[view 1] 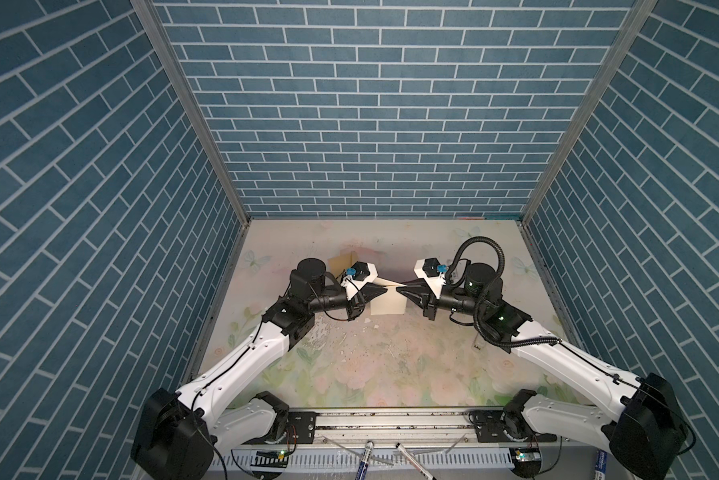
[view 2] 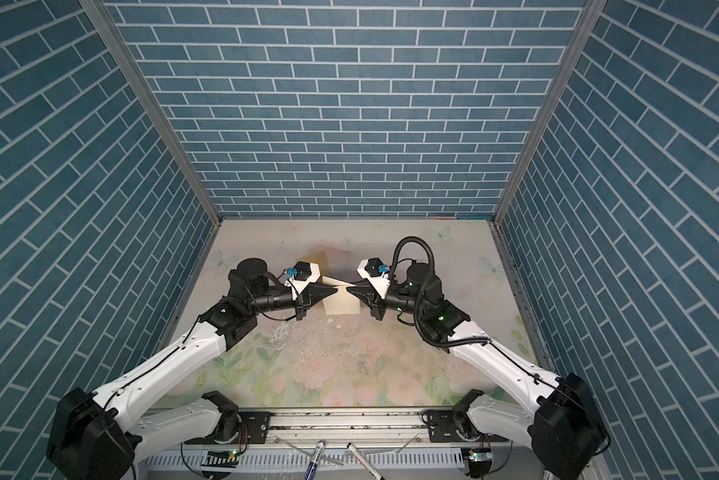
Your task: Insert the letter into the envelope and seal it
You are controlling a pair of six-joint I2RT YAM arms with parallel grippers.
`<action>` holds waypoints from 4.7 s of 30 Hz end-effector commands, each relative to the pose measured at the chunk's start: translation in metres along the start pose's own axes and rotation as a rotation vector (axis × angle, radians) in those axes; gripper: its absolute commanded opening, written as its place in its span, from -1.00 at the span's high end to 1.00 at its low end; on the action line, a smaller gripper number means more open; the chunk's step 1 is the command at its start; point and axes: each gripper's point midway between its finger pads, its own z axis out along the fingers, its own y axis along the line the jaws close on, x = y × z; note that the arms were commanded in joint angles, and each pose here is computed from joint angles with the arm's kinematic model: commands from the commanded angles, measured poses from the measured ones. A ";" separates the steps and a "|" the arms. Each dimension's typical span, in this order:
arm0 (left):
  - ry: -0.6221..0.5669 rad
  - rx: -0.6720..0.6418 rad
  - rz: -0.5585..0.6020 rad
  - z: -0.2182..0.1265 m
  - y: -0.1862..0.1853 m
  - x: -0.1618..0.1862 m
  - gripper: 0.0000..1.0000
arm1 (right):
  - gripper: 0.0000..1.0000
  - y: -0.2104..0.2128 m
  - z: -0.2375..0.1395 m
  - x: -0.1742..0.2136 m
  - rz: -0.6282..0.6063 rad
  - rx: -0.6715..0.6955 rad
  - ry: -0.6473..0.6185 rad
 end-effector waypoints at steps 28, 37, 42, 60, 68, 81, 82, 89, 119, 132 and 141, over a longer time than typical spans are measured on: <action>0.193 0.142 0.215 -0.019 -0.035 -0.008 -0.51 | 1.00 0.034 -0.008 0.006 -0.064 -0.213 0.175; 0.241 0.208 0.178 0.002 -0.036 0.009 -0.01 | 1.00 0.036 -0.008 0.005 -0.080 -0.228 0.172; 0.254 0.235 0.162 0.007 -0.039 0.015 0.46 | 1.00 0.034 -0.007 0.005 -0.088 -0.216 0.171; 0.084 0.018 0.090 0.006 -0.019 -0.004 1.00 | -0.08 0.009 -0.022 -0.003 -0.047 -0.066 0.138; 0.015 0.059 0.055 0.005 -0.028 -0.013 1.00 | 0.04 0.011 -0.025 -0.002 -0.017 -0.112 0.130; 0.005 0.077 0.056 0.006 -0.029 -0.016 1.00 | 0.89 0.006 -0.025 0.000 -0.010 -0.100 0.129; 0.005 0.080 0.054 0.007 -0.029 -0.016 1.00 | 0.95 0.006 -0.025 0.000 -0.011 -0.101 0.130; 0.007 0.099 0.070 0.008 -0.031 -0.017 0.36 | 1.00 0.007 -0.024 0.002 -0.019 -0.118 0.151; 0.060 0.211 0.043 0.025 -0.032 -0.013 0.86 | 1.00 0.018 -0.014 0.010 -0.022 -0.200 0.186; 0.033 0.144 0.099 0.020 -0.027 -0.018 1.00 | 0.76 0.014 -0.015 0.026 0.019 -0.172 0.235; 0.039 0.114 0.138 0.015 -0.025 -0.019 1.00 | 0.87 0.013 -0.022 0.043 0.047 -0.149 0.264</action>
